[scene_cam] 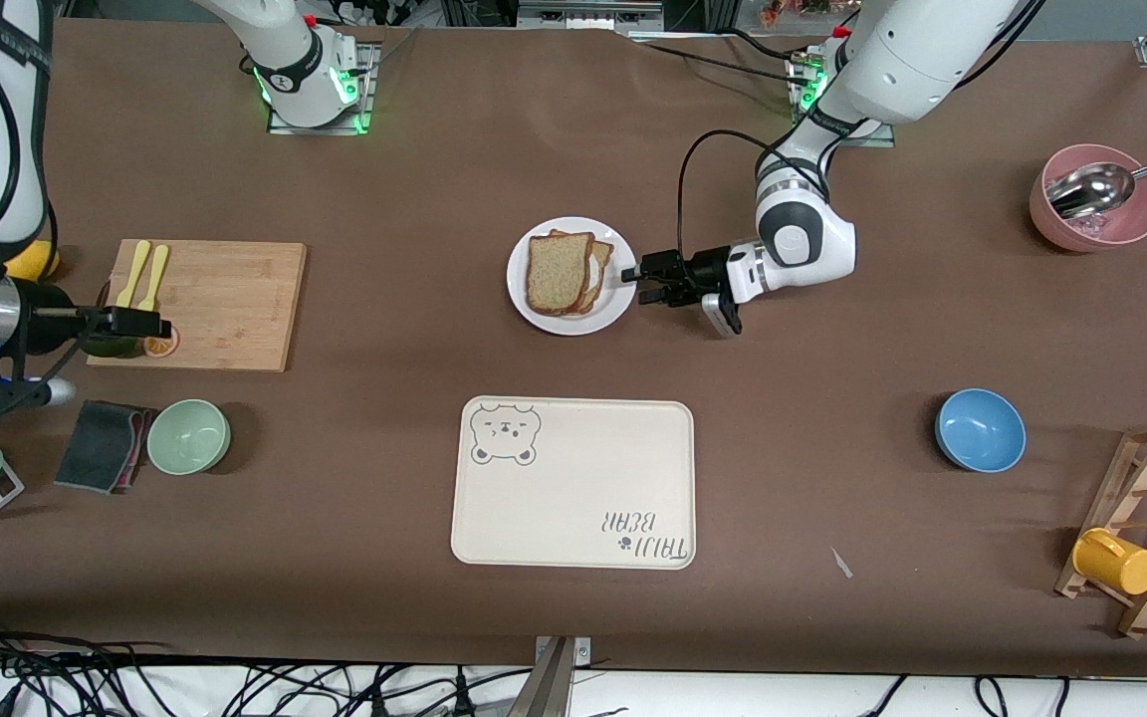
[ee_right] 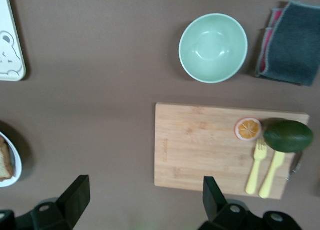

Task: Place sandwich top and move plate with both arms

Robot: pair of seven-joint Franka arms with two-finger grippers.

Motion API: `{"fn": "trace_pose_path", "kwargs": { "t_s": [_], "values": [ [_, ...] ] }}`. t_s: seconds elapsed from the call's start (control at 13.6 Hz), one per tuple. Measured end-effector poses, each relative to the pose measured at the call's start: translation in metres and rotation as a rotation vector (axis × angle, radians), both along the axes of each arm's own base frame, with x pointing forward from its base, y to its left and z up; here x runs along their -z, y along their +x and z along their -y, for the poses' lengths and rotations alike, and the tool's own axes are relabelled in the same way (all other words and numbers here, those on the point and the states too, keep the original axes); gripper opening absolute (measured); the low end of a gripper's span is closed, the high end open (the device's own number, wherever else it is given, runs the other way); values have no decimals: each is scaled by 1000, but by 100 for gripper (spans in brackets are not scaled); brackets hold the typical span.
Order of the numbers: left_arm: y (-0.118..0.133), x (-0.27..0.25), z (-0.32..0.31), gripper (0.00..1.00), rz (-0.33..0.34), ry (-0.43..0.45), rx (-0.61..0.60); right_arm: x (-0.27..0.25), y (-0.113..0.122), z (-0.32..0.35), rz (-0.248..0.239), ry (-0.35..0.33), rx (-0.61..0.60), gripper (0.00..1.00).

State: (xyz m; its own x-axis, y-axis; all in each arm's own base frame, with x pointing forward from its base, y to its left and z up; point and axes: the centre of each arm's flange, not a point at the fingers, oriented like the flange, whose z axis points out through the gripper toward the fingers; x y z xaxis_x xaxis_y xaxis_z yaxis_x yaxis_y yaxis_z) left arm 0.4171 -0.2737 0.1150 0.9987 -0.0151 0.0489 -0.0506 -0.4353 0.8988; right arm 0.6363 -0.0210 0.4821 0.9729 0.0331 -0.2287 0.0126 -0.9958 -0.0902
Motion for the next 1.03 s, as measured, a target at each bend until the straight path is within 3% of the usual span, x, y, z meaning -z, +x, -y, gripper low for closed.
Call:
{"fn": "trace_pose_path", "kwargs": {
  "t_s": [0.29, 0.51, 0.66, 0.74, 0.88, 1.03],
  "values": [
    [-4, -1, 7, 79, -1, -5, 5, -12, -24, -23, 51, -71, -10, 100],
    [-6, 0, 10, 74, 6, -6, 14, -31, -49, -21, 94, -77, -3, 100],
    [-7, 0, 11, 56, 7, -6, 16, -49, -65, -17, 134, -71, 8, 100],
    [-7, 1, 11, 56, 9, -5, 17, -57, -69, -14, 168, -70, 15, 100],
    [-8, 4, 10, 45, 26, -6, 18, -77, -72, -7, 253, -73, 31, 100],
    [-10, 9, 10, 40, 35, -8, 12, -95, -81, -1, 277, -75, 45, 100]
  ]
}}
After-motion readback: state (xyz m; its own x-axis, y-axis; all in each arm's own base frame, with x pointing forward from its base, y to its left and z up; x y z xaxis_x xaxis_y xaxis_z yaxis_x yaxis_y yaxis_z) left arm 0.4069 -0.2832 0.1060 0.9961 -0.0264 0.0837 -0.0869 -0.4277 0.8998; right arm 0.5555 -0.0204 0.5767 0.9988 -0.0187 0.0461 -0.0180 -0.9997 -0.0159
